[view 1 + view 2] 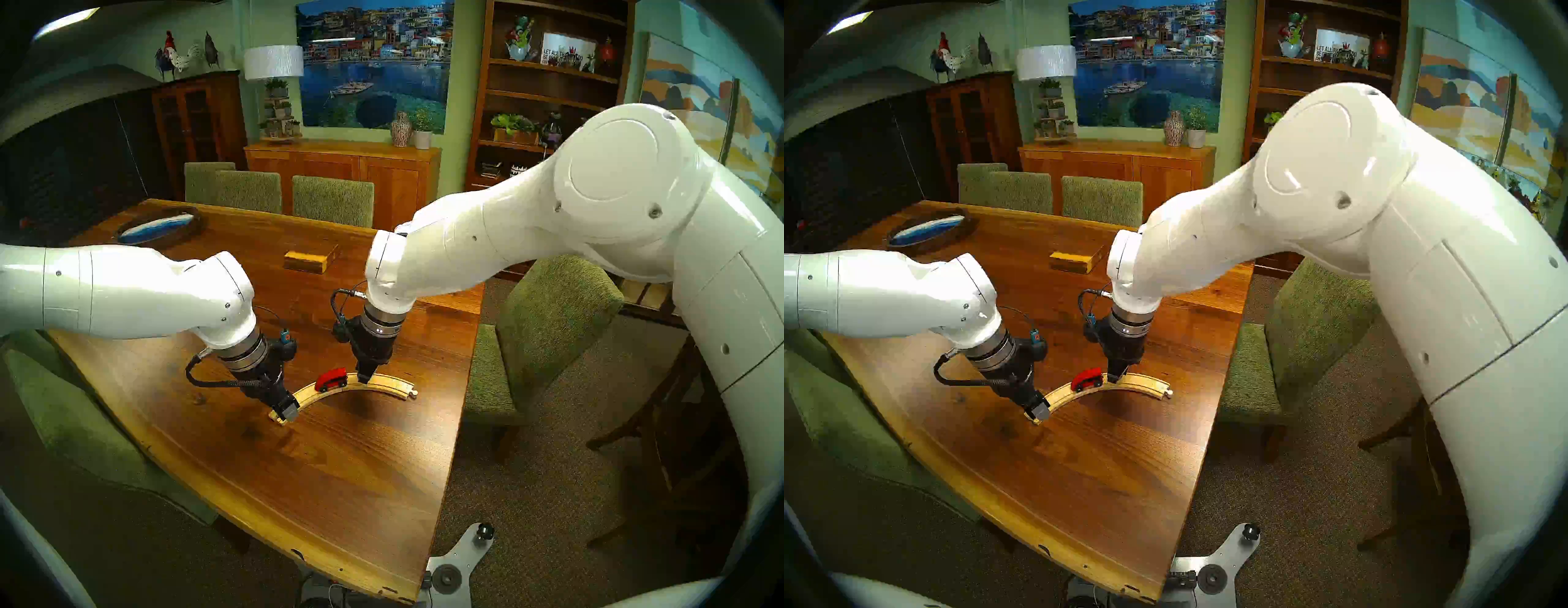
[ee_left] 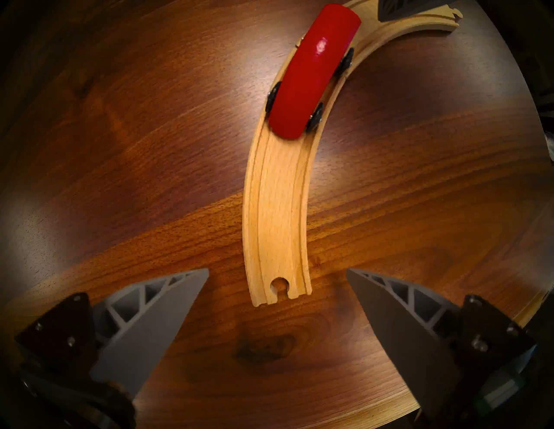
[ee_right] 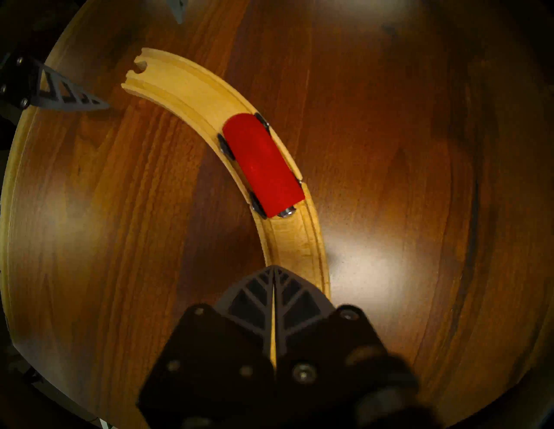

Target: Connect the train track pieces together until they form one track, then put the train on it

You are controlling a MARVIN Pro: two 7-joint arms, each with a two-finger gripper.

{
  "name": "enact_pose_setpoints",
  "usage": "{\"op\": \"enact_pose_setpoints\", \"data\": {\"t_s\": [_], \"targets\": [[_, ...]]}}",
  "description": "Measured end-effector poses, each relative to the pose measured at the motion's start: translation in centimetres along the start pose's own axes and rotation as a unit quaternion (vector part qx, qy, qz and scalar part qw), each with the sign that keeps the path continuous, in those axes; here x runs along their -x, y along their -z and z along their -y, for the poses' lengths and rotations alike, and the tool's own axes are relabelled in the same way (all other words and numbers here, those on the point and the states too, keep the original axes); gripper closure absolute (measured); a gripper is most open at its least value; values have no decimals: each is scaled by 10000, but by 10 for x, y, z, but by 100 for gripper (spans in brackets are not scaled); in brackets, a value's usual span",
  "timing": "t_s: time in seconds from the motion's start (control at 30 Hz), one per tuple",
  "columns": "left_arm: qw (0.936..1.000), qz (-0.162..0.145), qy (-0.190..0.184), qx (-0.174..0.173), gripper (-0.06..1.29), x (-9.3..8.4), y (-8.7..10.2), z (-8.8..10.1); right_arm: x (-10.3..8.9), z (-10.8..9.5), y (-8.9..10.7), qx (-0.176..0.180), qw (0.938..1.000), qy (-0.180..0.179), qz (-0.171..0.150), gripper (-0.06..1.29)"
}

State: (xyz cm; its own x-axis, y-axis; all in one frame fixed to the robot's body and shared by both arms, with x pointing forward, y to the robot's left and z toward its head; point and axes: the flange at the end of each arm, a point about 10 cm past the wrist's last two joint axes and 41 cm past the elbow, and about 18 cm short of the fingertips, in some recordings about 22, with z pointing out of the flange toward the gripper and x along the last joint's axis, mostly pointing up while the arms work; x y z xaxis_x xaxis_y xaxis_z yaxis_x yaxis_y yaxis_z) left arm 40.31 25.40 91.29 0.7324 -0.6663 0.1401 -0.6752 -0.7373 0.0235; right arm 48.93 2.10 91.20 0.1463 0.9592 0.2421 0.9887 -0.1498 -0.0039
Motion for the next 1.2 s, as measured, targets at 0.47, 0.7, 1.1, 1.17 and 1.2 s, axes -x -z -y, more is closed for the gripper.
{"op": "enact_pose_setpoints", "data": {"t_s": [0.47,0.7,1.1,1.17,1.2], "targets": [[10000,0,0,0,0,0,0,0,-20,-13,2,52,9998,170,-119,127],[10000,0,0,0,0,0,0,0,-31,-11,-6,-130,9993,299,-197,127],[10000,0,0,1,0,0,0,0,-46,2,-5,-355,9978,513,-230,127],[10000,0,0,1,0,0,0,0,-45,3,-5,-327,9982,482,-152,127],[10000,0,0,1,0,0,0,0,-43,3,-5,-312,9984,462,-104,127]]}}
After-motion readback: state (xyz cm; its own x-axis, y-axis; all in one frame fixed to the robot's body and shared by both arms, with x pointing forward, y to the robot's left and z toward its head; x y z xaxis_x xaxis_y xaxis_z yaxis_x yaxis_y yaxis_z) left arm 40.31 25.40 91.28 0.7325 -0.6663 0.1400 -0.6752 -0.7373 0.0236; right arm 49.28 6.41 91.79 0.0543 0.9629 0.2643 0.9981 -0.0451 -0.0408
